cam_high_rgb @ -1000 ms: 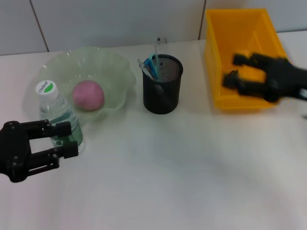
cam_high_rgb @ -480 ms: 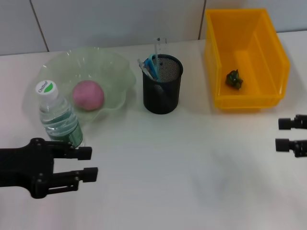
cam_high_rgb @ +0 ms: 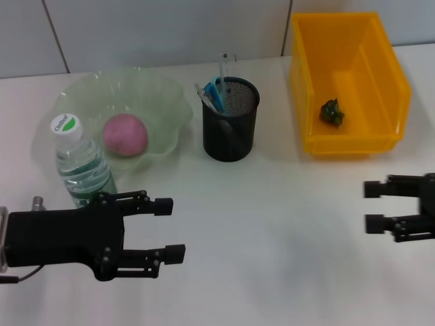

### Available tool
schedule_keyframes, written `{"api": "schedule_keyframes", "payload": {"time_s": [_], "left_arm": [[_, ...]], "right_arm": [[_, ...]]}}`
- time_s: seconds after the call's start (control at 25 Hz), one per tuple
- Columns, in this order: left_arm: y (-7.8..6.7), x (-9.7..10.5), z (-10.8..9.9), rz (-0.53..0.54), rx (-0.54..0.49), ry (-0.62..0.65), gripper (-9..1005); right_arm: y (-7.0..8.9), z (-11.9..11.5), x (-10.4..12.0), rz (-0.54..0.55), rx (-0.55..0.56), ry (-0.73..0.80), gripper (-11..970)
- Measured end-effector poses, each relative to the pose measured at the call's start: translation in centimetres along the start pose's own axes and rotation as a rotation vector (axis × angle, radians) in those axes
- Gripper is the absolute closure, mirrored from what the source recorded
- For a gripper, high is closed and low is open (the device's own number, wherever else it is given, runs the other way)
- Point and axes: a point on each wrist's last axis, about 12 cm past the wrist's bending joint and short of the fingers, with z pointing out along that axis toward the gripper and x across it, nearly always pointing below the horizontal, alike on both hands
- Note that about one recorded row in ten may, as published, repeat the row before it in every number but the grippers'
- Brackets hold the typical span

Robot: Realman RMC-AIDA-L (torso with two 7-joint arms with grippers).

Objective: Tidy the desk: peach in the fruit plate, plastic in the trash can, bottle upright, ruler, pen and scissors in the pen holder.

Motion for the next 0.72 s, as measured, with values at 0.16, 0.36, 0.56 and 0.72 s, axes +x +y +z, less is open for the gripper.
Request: {"api": "schedule_keyframes", "payload": {"time_s": [0.16, 0.36, 0.56, 0.72], "left_arm": [[0.4, -0.1, 0.5, 0.036, 0.003, 0.011, 218], [0.5, 0.6, 0.5, 0.04, -0.005, 0.01, 205], [0.6, 0.7, 0.6, 0.016, 0.0, 0.01, 204], [0.5, 0.7, 0.6, 0.009, 0.004, 0.01, 203]], "right_arm": [[-0.4, 1.6, 0.0, -0.009, -0.031, 0.037, 133], [-0.3, 2.5, 0.5, -0.013, -0.041, 0.047, 132], [0.0, 3.1, 0.8, -0.032, -0.053, 0.037, 132], [0.1, 3.3, 0.9, -0.039, -0.057, 0.034, 132]]}}
